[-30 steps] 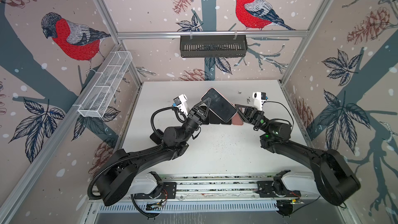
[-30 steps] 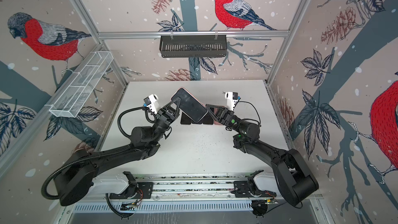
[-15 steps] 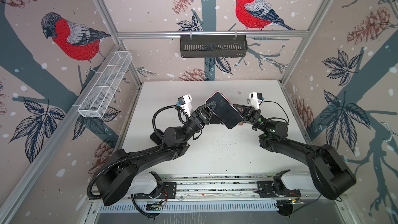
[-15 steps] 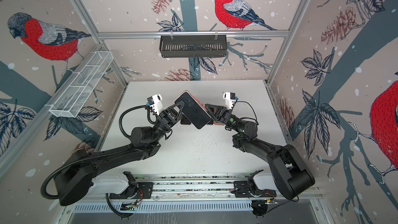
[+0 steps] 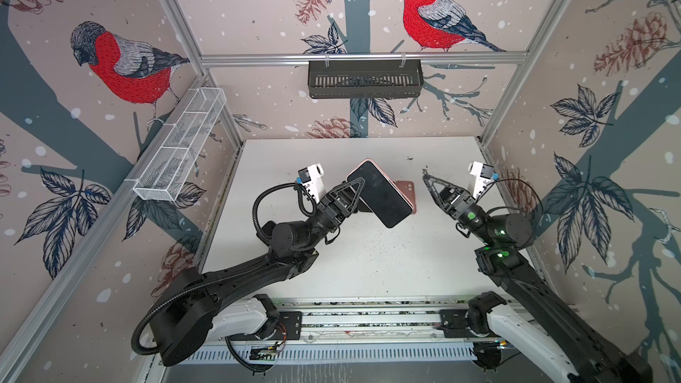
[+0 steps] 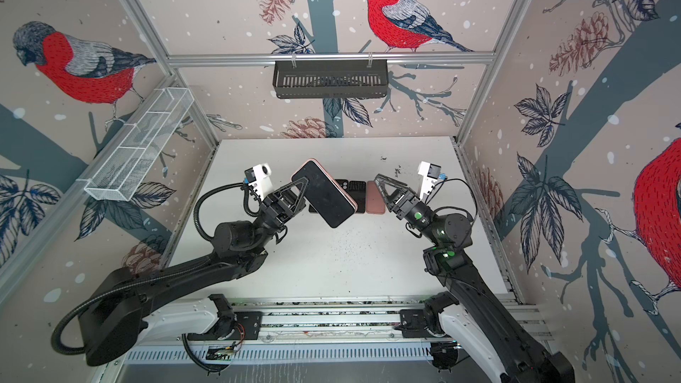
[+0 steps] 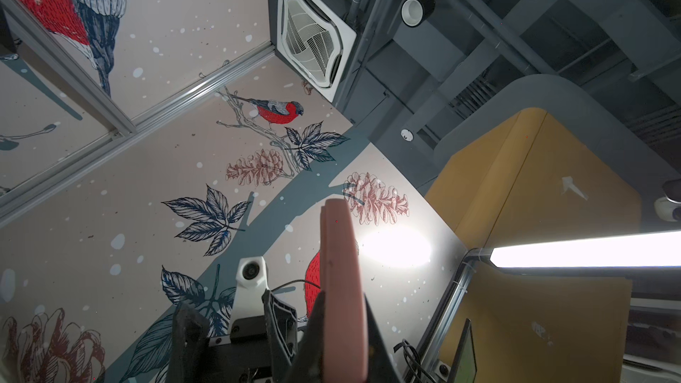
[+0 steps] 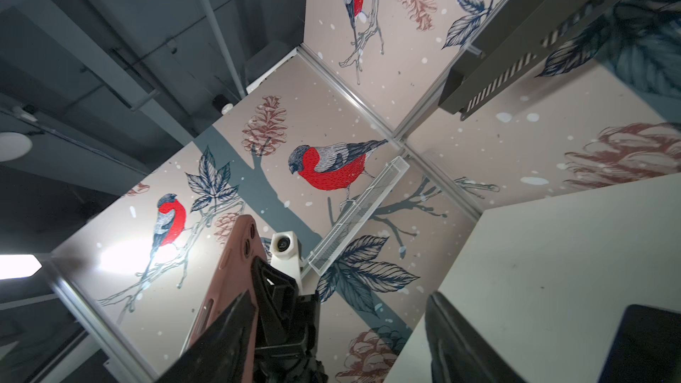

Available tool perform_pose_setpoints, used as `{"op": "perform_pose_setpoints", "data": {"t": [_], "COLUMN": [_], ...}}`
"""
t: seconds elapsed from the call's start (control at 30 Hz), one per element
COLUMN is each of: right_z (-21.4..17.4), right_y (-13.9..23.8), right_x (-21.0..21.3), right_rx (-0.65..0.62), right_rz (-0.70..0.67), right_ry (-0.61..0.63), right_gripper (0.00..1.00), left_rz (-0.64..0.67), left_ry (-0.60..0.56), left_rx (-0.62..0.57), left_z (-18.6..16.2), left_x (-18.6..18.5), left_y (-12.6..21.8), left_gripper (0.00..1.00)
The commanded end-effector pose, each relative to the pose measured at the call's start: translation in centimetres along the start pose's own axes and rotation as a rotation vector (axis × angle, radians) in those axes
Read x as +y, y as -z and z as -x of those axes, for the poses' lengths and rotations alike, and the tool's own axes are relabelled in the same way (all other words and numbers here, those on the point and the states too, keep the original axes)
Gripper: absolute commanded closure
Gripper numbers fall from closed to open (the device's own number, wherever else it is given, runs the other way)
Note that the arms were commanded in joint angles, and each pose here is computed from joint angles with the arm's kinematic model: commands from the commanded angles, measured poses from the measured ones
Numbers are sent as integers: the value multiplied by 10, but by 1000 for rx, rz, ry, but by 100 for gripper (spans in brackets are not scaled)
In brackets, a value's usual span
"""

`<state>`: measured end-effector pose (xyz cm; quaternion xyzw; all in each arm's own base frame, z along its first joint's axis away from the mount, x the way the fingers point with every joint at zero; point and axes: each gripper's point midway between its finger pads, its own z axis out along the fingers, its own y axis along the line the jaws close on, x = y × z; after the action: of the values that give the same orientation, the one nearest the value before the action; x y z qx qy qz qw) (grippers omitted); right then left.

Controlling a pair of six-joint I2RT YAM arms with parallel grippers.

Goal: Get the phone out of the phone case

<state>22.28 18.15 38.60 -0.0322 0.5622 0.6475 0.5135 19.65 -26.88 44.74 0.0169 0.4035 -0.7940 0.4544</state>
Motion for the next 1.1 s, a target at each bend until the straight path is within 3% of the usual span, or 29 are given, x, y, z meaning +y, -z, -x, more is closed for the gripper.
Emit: {"op": "perform_pose_setpoints", "data": {"t": [0.0, 0.27, 0.7, 1.07], "right_z": [-19, -58, -82, -90], "right_y": [8, 5, 4, 24], "right_x": [-25, 16, 17, 19], "right_rx": [70, 192, 222, 226], "right_rz": [-109, 98, 128, 132], "right_ry": [56, 63, 41, 64], "right_gripper": [22, 22, 23, 23], "left_rz": [122, 151, 140, 157], "left_ry": [-28, -18, -4, -22], "left_rx": [15, 31, 23, 11], "left_z": [2, -1, -3, 0], "left_x": [14, 22, 26, 26], "left_y": [-6, -9, -6, -2], "left_gripper": [100, 100, 100, 100]}}
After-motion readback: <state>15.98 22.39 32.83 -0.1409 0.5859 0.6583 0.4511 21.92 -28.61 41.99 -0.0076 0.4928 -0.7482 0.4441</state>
